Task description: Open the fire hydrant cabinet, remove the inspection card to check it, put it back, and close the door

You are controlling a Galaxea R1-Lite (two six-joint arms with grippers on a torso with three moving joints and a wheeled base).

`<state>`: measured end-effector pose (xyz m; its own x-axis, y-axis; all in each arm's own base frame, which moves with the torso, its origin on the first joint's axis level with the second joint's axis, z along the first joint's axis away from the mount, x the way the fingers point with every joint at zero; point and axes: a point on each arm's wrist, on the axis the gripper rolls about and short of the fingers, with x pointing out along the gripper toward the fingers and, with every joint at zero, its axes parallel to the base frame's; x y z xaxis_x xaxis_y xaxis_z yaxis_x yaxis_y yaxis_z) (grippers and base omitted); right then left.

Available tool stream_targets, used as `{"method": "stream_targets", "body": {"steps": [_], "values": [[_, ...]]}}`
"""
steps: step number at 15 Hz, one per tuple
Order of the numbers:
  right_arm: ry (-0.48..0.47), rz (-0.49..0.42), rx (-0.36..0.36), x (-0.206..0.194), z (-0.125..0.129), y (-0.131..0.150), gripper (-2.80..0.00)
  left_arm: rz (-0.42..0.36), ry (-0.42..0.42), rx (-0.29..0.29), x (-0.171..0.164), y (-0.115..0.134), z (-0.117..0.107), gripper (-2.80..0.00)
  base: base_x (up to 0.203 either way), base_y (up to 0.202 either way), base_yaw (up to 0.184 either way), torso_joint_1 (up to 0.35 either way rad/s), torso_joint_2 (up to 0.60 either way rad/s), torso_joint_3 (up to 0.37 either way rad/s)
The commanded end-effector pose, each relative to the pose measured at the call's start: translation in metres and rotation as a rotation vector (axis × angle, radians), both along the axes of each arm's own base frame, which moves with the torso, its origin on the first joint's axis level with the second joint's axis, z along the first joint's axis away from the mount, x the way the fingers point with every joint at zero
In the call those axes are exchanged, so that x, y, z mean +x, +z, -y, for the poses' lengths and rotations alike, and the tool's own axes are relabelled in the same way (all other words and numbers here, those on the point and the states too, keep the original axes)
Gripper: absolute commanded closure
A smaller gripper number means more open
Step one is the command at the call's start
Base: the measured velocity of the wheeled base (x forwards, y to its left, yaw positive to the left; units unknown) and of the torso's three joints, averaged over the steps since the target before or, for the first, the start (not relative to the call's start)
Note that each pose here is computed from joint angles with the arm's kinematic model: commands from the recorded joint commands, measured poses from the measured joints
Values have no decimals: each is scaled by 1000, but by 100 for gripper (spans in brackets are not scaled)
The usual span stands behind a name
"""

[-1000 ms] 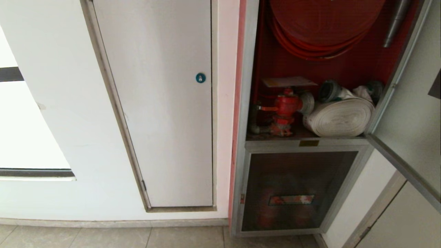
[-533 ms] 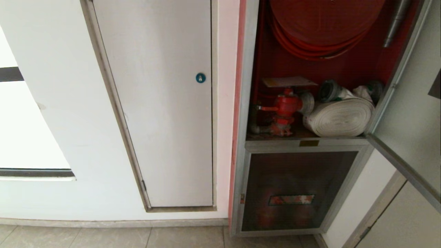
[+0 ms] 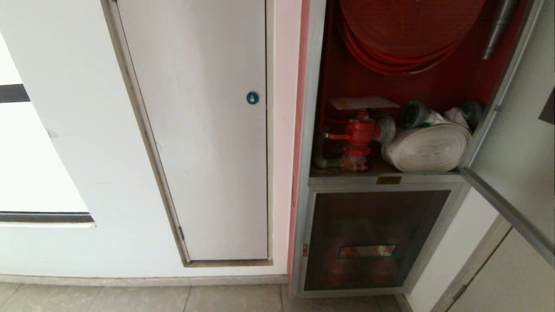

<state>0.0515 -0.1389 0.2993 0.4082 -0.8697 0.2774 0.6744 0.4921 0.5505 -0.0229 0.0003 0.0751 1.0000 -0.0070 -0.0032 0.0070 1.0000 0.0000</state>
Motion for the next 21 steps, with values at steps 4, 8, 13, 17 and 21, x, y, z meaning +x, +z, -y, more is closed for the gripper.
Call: {"method": "stream_targets", "body": {"steps": [4, 8, 13, 17, 21], "values": [[-3, 4, -2, 1, 4, 2, 0, -1, -1, 0, 0, 0, 0, 0, 0, 0, 0, 0, 0, 0], [-6, -6, 23, 4, 15, -1, 0, -1, -1, 0, 0, 0, 0, 0, 0, 0, 0, 0, 0, 0], [36, -20, 33, 6, 15, -3, 0, -1, 0, 0, 0, 0, 0, 0, 0, 0, 0, 0, 0, 0], [85, -42, 79, 9, 6, -6, 0, -1, -1, 0, 0, 0, 0, 0, 0, 0, 0, 0, 0, 0], [158, -39, 55, 13, -13, -6, 0, -1, 0, 0, 0, 0, 0, 0, 0, 0, 0, 0, 0, 0]]}}
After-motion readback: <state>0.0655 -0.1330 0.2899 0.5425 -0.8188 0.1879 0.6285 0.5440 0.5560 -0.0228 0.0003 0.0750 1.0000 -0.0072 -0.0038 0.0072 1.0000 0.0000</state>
